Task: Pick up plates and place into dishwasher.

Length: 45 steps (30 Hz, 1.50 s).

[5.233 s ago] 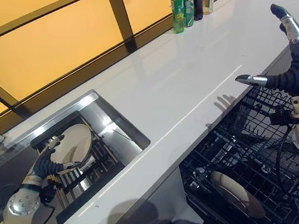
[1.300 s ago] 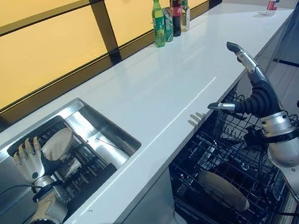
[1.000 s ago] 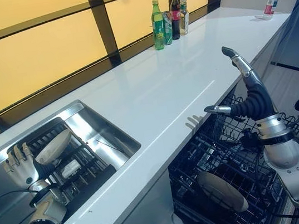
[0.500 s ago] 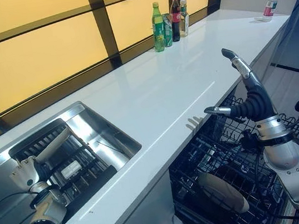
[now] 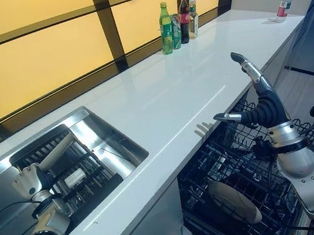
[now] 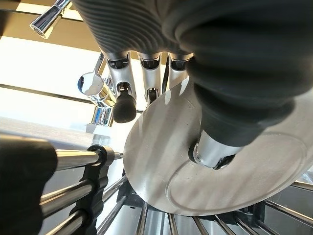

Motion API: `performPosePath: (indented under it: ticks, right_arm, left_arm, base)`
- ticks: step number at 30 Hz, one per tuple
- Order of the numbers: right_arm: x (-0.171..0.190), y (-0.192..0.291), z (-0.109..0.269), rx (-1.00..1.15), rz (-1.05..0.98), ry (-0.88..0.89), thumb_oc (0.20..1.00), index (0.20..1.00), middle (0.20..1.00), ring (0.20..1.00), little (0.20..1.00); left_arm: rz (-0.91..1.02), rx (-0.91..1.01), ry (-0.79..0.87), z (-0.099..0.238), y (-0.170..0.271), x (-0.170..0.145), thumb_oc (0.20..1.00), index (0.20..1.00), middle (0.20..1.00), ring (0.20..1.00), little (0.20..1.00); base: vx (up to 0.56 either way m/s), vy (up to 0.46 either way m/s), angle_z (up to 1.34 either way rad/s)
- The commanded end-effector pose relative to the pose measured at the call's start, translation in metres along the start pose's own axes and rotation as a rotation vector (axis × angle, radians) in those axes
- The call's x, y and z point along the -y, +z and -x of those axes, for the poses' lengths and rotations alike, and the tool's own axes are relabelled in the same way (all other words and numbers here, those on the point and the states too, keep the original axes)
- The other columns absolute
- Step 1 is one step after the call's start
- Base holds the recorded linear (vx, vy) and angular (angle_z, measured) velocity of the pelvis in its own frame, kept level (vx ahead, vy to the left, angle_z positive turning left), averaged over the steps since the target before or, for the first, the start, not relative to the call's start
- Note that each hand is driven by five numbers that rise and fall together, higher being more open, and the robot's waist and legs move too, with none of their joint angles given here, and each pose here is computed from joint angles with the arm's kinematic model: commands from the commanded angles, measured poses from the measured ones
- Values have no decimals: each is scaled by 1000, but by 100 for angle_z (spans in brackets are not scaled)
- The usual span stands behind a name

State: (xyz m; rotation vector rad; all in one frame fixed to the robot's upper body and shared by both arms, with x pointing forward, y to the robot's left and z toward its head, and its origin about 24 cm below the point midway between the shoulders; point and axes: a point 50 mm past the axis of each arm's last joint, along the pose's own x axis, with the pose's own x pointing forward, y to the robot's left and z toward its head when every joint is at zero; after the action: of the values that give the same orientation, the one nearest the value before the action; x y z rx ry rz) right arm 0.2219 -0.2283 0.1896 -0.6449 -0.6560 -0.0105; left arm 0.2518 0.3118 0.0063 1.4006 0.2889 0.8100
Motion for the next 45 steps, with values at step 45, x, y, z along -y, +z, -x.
performPosePath:
  ticks: [45]
  right_arm:
    - [25, 49, -22, 310, 31, -76, 1000, 1000, 1000, 1000, 1000]
  left_arm:
    - [545, 373, 348, 14, 19, -77, 200, 200, 200, 200, 200]
  base:
    - [-26, 17, 2]
